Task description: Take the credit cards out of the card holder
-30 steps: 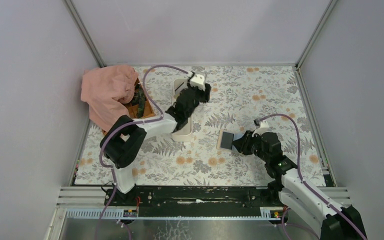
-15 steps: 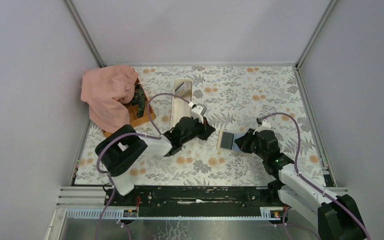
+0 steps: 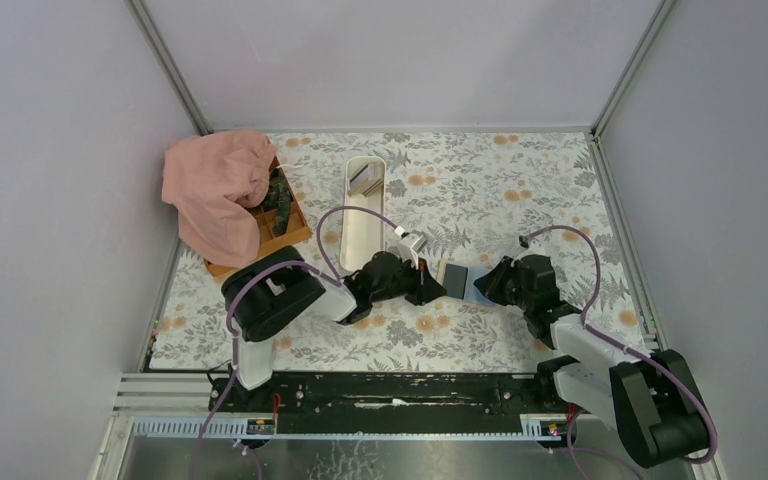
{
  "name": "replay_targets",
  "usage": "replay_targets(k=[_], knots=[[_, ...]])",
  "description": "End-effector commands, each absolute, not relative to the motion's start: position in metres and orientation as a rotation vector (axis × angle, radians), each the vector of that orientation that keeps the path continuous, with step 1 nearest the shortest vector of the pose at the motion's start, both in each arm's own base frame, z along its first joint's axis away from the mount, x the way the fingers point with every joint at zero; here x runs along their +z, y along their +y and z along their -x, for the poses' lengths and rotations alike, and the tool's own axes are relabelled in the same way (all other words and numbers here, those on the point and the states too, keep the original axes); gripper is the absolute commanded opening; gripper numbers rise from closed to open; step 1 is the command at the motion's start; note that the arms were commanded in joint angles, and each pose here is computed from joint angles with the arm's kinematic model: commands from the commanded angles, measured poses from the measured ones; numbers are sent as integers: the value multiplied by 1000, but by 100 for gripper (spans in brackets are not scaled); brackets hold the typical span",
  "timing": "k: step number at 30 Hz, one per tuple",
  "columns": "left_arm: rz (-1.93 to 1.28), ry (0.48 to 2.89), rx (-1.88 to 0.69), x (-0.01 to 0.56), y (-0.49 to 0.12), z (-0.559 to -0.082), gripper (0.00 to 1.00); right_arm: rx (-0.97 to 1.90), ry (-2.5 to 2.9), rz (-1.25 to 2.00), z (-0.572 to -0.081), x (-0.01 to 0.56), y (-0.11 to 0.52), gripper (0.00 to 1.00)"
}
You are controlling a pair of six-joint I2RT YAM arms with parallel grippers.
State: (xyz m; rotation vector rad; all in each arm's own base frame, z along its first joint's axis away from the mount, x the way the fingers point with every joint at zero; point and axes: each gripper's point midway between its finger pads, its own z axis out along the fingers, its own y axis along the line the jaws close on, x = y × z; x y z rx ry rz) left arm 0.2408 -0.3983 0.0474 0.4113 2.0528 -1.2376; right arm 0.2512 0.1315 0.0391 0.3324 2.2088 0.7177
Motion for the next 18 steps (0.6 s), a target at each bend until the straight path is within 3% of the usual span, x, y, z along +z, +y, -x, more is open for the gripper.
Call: replay_targets(k=[1, 8, 13, 18], knots=[[-391, 1984, -1299, 64, -409, -243, 0, 792, 2231, -346, -251, 32, 135, 10], [-365, 2047, -1265, 43, -401, -239, 0, 817, 2271, -357, -250, 21, 135, 13], [-362, 2075, -1257, 30, -397, -235, 0, 882, 2223, -259, -250, 35, 145, 26], [-355, 2082, -1262, 25, -397, -234, 0, 960, 2128, -187, -250, 56, 153, 32]])
